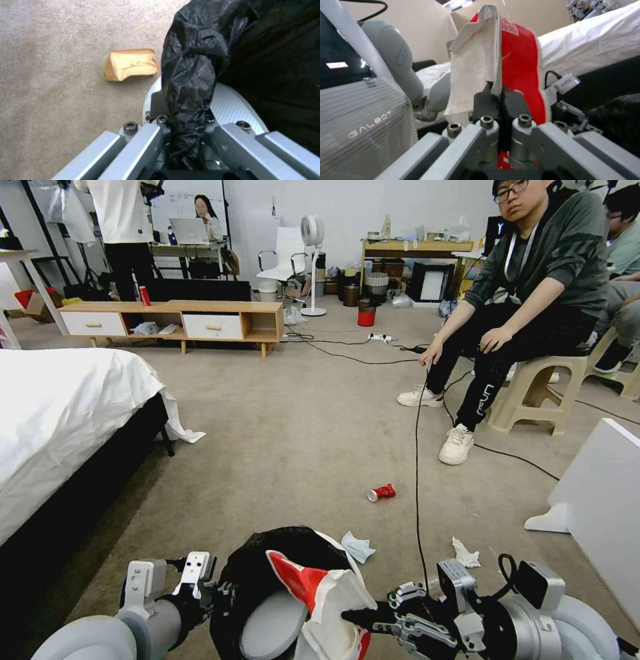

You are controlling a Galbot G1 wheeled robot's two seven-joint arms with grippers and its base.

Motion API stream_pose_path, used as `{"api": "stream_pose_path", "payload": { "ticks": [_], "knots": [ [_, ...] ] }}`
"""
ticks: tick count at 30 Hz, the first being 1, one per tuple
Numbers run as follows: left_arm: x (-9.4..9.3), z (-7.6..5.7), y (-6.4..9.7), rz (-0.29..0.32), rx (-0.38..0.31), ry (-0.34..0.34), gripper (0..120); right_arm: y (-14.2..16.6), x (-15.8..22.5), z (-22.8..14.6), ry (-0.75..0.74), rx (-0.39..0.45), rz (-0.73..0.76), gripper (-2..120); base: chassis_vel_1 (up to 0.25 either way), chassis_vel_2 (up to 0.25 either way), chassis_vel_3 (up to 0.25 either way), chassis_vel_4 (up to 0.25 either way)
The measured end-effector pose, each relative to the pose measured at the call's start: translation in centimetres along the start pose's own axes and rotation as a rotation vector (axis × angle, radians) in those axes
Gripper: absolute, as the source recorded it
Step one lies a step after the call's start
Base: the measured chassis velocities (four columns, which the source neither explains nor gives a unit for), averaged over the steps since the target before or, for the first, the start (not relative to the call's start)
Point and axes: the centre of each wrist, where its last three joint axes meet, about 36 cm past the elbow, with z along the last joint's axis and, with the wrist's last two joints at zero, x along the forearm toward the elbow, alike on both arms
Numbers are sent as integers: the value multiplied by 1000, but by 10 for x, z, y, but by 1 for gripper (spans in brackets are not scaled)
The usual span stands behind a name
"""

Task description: Pick up the trash bin and place the garbage on the floor into it.

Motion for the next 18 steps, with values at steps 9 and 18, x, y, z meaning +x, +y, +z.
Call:
{"api": "stream_pose_path", "payload": {
  "ticks": [9, 18],
  "knots": [
    [2, 3, -3, 8, 3, 7, 1, -16, -13, 6, -25, 3, -26, 0, 0, 0, 0, 0],
    [6, 0, -2, -39, -40, 19, 1, -21, -16, 11, -28, -8, -28, 0, 0, 0, 0, 0]
  ]
}}
